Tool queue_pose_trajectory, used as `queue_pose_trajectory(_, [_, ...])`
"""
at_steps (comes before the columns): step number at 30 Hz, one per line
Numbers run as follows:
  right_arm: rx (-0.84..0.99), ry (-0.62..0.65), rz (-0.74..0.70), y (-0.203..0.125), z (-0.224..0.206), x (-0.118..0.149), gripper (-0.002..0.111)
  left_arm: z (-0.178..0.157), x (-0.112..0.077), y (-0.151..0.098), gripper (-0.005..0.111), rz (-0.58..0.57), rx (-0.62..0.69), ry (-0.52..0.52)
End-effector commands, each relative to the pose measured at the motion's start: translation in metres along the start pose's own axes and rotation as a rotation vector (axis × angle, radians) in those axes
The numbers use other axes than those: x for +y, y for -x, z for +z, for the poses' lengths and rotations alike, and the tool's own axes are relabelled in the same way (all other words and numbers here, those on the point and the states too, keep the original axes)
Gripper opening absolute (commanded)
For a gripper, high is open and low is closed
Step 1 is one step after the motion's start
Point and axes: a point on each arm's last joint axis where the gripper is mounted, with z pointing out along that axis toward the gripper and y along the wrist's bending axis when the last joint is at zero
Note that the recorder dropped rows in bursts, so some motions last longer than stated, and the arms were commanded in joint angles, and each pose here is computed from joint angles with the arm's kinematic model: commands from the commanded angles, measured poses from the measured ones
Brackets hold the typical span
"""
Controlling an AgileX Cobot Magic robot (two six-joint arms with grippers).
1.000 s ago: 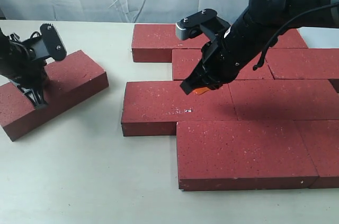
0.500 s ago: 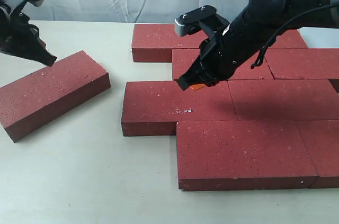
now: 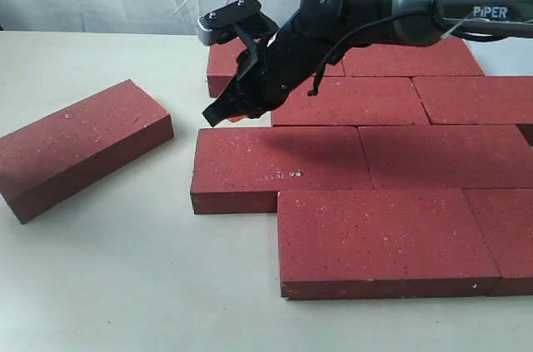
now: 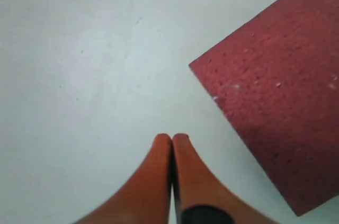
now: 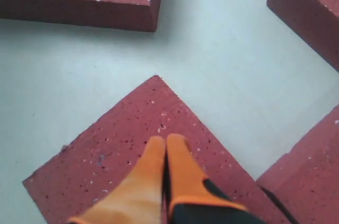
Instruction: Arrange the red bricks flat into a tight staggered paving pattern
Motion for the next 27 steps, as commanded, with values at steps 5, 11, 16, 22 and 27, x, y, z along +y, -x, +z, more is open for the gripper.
queue_pose_trajectory(5, [-0.095,-0.08,-0.029,0.005,0.019,-0.007,-0.001,0.063,0.003,-0.005,0.0,-0.049,0.076,-0.021])
queue_pose_trajectory(11, [-0.133,-0.113,-0.063,0.009,0.023,-0.008,-0.001,0.092,-0.002,0.008,0.0,-0.034,-0.032,-0.044])
queue_pose_trajectory(16, [-0.209,-0.175,-0.068,0.015,0.022,-0.013,-0.001,0.1,-0.004,0.021,0.0,-0.02,-0.172,-0.059])
queue_pose_trajectory(22, [-0.285,-0.255,-0.057,0.016,0.036,-0.024,-0.001,0.1,-0.006,0.035,0.0,0.018,-0.327,-0.067])
queue_pose_trajectory(27, [-0.285,-0.276,-0.052,0.011,0.053,-0.029,-0.001,0.096,-0.007,0.045,0.0,0.048,-0.445,-0.072])
